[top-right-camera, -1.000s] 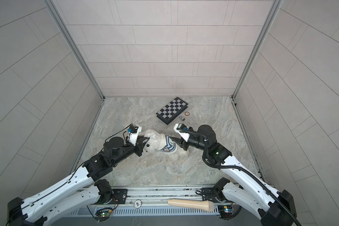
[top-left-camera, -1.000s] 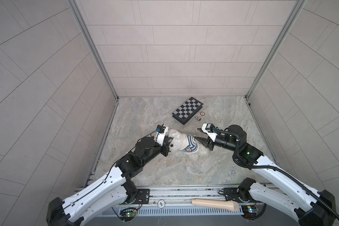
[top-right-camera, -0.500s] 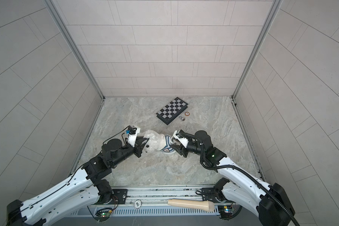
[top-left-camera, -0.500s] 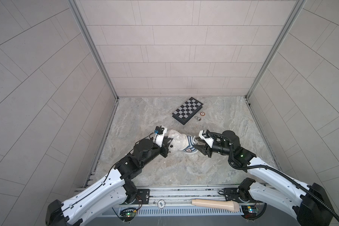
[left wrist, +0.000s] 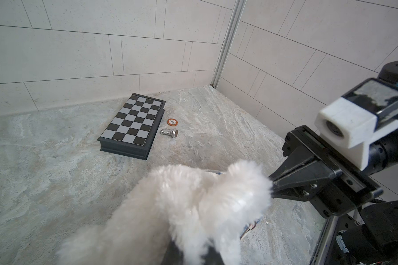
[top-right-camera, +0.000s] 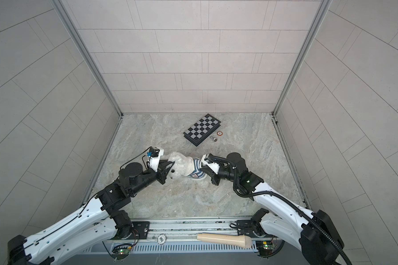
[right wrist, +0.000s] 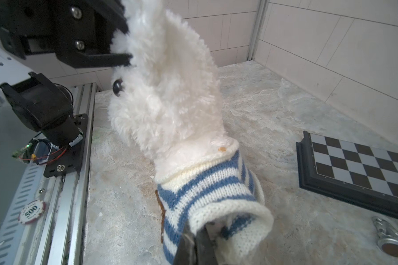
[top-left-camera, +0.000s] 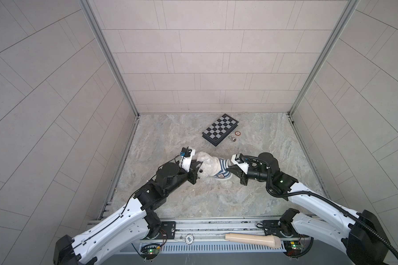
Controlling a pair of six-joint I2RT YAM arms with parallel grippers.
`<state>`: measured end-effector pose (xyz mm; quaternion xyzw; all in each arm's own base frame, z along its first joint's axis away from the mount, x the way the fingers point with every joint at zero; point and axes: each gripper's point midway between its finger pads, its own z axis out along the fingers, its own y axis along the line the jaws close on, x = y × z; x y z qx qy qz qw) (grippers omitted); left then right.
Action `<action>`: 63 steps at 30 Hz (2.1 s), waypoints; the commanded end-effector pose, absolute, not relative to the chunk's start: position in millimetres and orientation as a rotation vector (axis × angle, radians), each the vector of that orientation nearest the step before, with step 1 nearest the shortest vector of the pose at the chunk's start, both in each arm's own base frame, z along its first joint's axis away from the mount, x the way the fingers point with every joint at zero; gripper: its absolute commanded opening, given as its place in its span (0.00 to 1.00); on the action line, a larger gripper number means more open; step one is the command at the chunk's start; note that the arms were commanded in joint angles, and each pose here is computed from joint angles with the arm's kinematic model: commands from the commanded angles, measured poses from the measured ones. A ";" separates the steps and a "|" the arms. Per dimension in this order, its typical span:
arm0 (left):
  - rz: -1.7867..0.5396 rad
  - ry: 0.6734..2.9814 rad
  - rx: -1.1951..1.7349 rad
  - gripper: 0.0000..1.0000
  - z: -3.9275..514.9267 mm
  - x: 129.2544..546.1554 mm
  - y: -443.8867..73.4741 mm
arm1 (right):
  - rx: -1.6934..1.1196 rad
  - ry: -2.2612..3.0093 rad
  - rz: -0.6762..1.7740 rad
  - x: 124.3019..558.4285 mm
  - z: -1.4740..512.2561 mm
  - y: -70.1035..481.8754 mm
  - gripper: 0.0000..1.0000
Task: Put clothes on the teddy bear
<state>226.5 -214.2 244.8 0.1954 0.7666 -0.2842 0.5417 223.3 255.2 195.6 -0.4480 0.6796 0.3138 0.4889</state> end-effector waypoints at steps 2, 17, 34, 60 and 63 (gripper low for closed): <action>-0.652 1.825 0.375 0.00 257.6 237.5 -206.4 | -1.178 1.586 0.719 210.7 204.7 262.2 0.00; -0.526 2.064 0.035 0.00 208.7 267.6 -166.6 | -1.486 1.553 0.724 152.5 167.1 307.3 0.00; -0.483 2.075 -0.091 0.00 192.9 270.2 -141.2 | -1.716 1.698 0.731 113.8 117.3 312.7 0.00; -0.777 1.948 0.067 0.00 205.8 255.1 -168.8 | -1.328 1.715 0.530 174.0 152.3 305.0 0.13; -0.778 1.933 0.099 0.00 209.4 253.3 -170.1 | -1.275 1.720 0.516 177.3 157.6 295.7 0.19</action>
